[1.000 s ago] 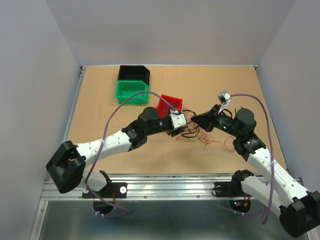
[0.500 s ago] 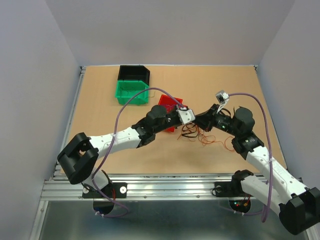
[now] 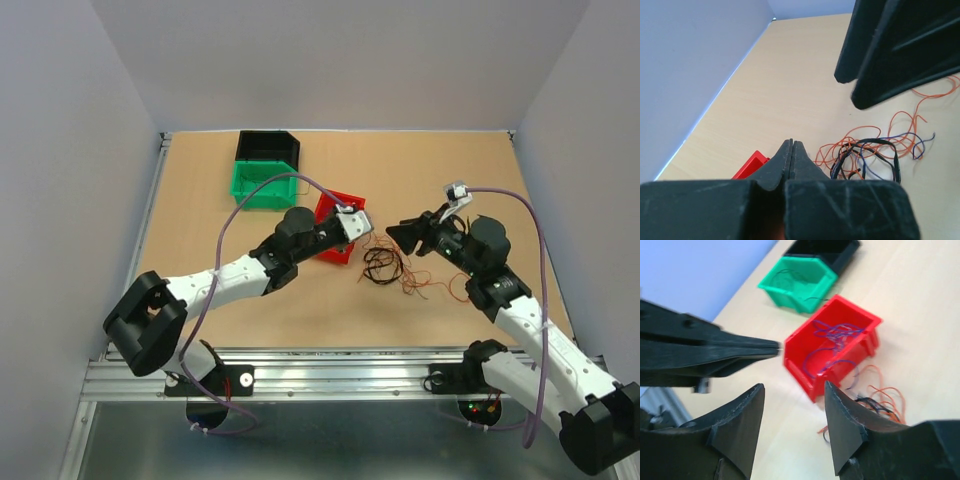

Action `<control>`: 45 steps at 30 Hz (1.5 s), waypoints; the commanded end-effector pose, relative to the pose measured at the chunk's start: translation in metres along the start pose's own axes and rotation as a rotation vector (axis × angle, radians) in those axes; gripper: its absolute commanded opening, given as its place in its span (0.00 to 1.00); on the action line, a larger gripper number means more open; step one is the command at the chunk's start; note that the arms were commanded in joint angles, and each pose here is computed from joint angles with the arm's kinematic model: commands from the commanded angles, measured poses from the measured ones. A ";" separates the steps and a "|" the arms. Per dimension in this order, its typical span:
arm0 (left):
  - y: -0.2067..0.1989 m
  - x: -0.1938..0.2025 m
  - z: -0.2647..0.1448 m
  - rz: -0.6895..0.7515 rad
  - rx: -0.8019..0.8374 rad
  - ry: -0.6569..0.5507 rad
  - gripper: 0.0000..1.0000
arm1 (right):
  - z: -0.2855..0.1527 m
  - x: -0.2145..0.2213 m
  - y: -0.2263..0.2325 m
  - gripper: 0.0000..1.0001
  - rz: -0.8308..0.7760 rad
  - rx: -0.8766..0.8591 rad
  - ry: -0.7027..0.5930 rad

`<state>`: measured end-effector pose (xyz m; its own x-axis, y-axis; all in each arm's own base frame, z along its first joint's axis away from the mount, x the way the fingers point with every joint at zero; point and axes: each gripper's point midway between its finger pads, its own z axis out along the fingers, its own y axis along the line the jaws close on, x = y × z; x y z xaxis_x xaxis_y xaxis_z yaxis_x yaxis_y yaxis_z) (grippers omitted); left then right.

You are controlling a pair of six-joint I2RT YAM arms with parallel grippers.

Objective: Untangle the cables

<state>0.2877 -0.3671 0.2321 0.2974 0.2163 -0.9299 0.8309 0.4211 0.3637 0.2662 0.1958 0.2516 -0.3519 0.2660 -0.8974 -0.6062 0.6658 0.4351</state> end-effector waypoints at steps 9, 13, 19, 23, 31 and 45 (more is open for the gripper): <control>-0.007 -0.018 -0.015 0.004 0.103 -0.061 0.03 | 0.012 0.025 -0.069 0.51 0.008 0.320 0.097; -0.007 -0.007 -0.007 -0.005 0.116 -0.005 0.12 | 0.008 0.044 -0.101 0.48 0.029 0.491 0.191; -0.009 -0.002 -0.005 0.002 0.131 0.019 0.22 | 0.011 0.071 -0.126 0.45 0.033 0.624 0.319; -0.011 0.000 -0.004 0.005 0.147 0.024 0.26 | 0.016 0.087 -0.136 0.45 0.032 0.654 0.384; -0.039 0.023 -0.003 0.036 0.309 0.089 0.48 | 0.024 0.102 -0.156 0.38 0.020 0.727 0.441; -0.084 0.072 0.009 0.149 0.446 0.207 0.57 | 0.023 0.104 -0.158 0.01 0.016 0.735 0.454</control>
<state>0.2394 -0.3823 0.1177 0.2957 0.4643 -0.8349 0.9451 -0.0147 0.3266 0.3251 0.1292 0.0590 -0.7569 0.0648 -0.6504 -0.0333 0.9900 0.1374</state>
